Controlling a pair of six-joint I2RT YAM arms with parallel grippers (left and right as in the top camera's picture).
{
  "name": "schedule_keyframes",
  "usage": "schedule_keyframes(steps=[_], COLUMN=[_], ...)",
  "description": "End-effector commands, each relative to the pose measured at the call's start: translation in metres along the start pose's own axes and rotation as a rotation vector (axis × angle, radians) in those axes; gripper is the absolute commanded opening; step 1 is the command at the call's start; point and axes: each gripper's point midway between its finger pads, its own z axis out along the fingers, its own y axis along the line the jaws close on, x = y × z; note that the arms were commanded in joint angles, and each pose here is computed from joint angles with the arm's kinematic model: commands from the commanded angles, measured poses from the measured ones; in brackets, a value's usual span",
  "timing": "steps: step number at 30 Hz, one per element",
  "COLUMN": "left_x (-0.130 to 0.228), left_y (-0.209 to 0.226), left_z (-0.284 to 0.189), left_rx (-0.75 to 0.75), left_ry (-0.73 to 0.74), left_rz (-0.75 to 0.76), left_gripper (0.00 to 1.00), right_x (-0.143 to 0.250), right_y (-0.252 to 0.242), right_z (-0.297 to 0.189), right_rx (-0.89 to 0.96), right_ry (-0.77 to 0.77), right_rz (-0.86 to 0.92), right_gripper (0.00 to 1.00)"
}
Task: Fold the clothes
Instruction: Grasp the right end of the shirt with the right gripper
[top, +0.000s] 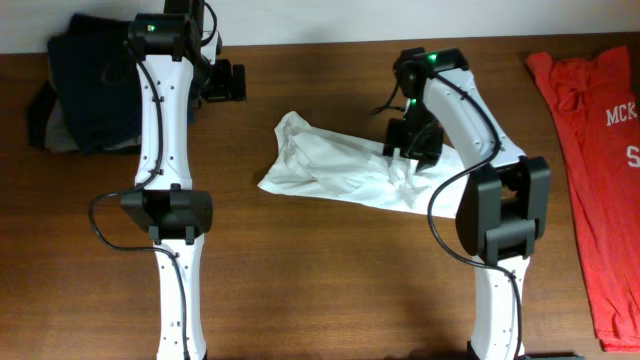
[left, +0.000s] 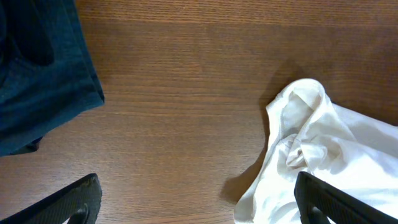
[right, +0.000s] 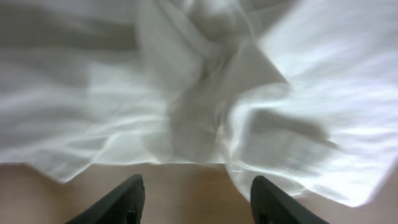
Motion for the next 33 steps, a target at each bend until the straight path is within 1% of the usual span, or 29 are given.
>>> schedule_keyframes(steps=[1, 2, 5, 6, 7, 8, 9, 10, 11, 12, 13, 15, 17, 18, 20, 23, 27, 29, 30, 32, 33], left_x=[0.000, 0.000, 0.000, 0.000, 0.000, 0.000, 0.000, 0.000, 0.000, 0.000, 0.000, 0.000, 0.000, 0.000, 0.000, 0.000, 0.000, 0.000, 0.000, 0.000, 0.000], left_y=[-0.004, -0.004, -0.004, -0.004, -0.004, -0.004, -0.004, -0.004, -0.004, -0.004, -0.004, -0.004, -0.004, -0.004, -0.004, -0.004, -0.004, -0.004, -0.004, -0.004, -0.004], left_z=[-0.002, -0.002, -0.002, -0.002, -0.002, -0.002, -0.002, -0.002, -0.002, -0.002, -0.002, -0.002, -0.002, -0.002, -0.002, -0.002, -0.002, -0.002, -0.002, -0.002, -0.002], left_rx=[0.013, 0.013, 0.013, 0.013, 0.013, 0.013, 0.013, 0.013, 0.013, 0.013, 0.013, 0.013, 0.013, 0.013, 0.013, 0.013, 0.013, 0.013, 0.013, 0.013, 0.013], left_ry=[-0.005, -0.005, -0.005, -0.005, -0.005, -0.005, -0.005, -0.005, -0.005, -0.005, -0.005, -0.005, -0.005, -0.005, -0.005, -0.005, -0.005, -0.005, -0.005, -0.005, -0.005], left_rz=[0.005, 0.005, 0.005, 0.005, 0.005, 0.005, 0.005, 0.005, 0.005, 0.005, 0.005, 0.005, 0.005, 0.005, 0.005, 0.005, 0.005, 0.005, 0.005, 0.005, 0.005], left_gripper=[0.99, 0.99, 0.99, 0.99, 0.99, 0.99, 0.99, 0.99, 0.99, 0.99, 0.99, 0.99, 0.99, 0.99, 0.99, 0.99, 0.99, 0.99, 0.99, 0.99, 0.99], right_x=[0.007, 0.008, -0.002, -0.004, -0.005, -0.006, -0.005, -0.005, -0.006, -0.007, -0.006, 0.003, 0.007, 0.011, 0.012, 0.014, 0.021, 0.031, 0.037, 0.041, 0.042], right_y=[0.005, -0.003, -0.066, -0.078, -0.083, -0.088, -0.093, -0.099, -0.102, -0.103, -0.103, -0.091, -0.074, -0.071, -0.062, -0.048, -0.033, 0.000, 0.016, 0.025, 0.029], right_z=[-0.005, -0.011, -0.030, -0.031, -0.031, -0.031, -0.027, -0.019, -0.015, -0.010, -0.004, 0.013, 0.033, 0.039, 0.043, 0.042, 0.043, 0.036, 0.034, 0.036, 0.034], right_rx=[-0.017, -0.005, 0.161, 0.161, 0.146, 0.144, 0.146, 0.146, 0.145, 0.145, 0.146, 0.069, -0.037, -0.063, -0.115, -0.170, -0.173, -0.315, -0.371, -0.362, -0.362], right_ry=[0.014, 0.023, -0.001, 0.011, 0.022, 0.028, 0.046, 0.060, 0.061, 0.061, 0.072, 0.119, 0.148, 0.165, 0.171, 0.176, 0.185, 0.224, 0.239, 0.238, 0.236], right_rz=[-0.041, -0.036, 0.049, 0.055, 0.024, 0.001, -0.030, -0.040, -0.033, -0.031, -0.030, -0.049, -0.053, -0.049, -0.046, -0.057, -0.093, -0.104, -0.120, -0.150, -0.159], right_gripper=[0.88, 0.95, 0.96, 0.96, 0.94, 0.90, 0.77, 0.52, 0.37, 0.29, 0.23, 0.28, 0.27, 0.23, 0.13, 0.12, 0.15, 0.19, 0.24, 0.44, 0.47])
